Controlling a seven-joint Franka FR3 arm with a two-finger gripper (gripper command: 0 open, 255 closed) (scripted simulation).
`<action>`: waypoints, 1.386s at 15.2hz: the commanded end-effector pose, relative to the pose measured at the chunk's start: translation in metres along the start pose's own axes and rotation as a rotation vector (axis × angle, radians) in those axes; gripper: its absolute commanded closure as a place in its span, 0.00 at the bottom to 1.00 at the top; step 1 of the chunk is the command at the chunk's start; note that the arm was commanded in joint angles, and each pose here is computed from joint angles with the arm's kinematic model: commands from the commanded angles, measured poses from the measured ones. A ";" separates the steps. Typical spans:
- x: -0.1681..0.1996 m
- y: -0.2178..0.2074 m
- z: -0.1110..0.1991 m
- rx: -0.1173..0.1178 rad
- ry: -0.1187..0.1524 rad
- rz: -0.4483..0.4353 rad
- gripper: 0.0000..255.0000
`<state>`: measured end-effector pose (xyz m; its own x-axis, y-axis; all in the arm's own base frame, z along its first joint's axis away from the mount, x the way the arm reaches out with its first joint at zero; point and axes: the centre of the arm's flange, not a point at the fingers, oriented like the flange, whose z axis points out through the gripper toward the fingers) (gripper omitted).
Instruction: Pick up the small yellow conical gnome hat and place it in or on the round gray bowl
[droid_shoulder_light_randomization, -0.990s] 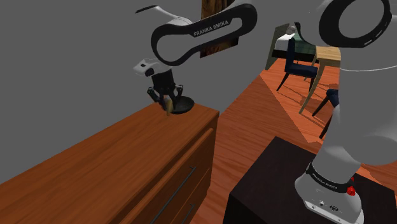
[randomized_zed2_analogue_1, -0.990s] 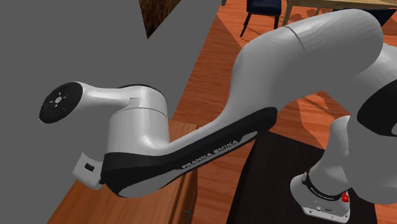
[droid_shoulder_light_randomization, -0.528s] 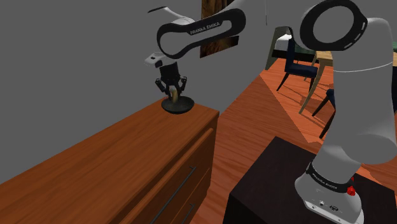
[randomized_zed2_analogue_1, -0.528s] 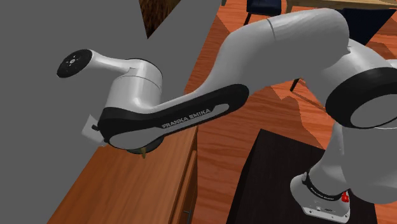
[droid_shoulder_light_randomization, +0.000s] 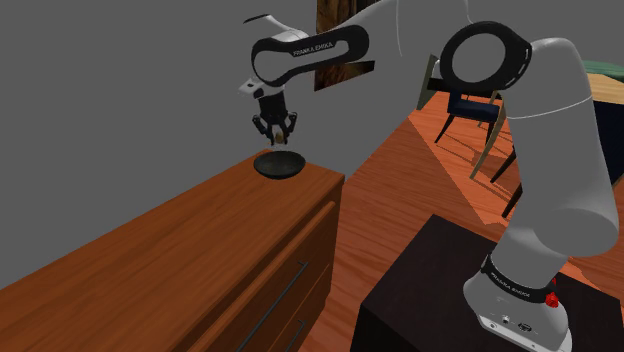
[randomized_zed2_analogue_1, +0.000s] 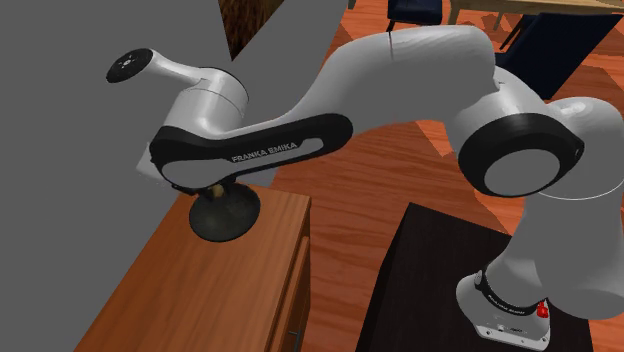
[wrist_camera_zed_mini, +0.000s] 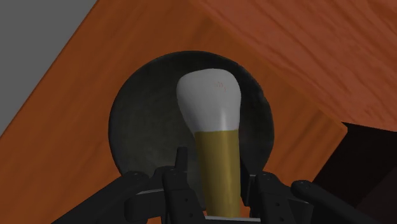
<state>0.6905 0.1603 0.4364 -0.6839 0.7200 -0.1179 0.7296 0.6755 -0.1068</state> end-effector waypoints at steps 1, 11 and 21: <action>0.000 0.001 0.009 0.000 0.000 -0.001 1.00; 0.006 0.006 0.061 0.000 0.000 -0.001 1.00; 0.006 0.007 0.065 0.000 0.000 -0.001 0.00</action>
<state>0.6913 0.1593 0.3710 -0.6847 0.7193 -0.1177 0.7288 0.6763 -0.1065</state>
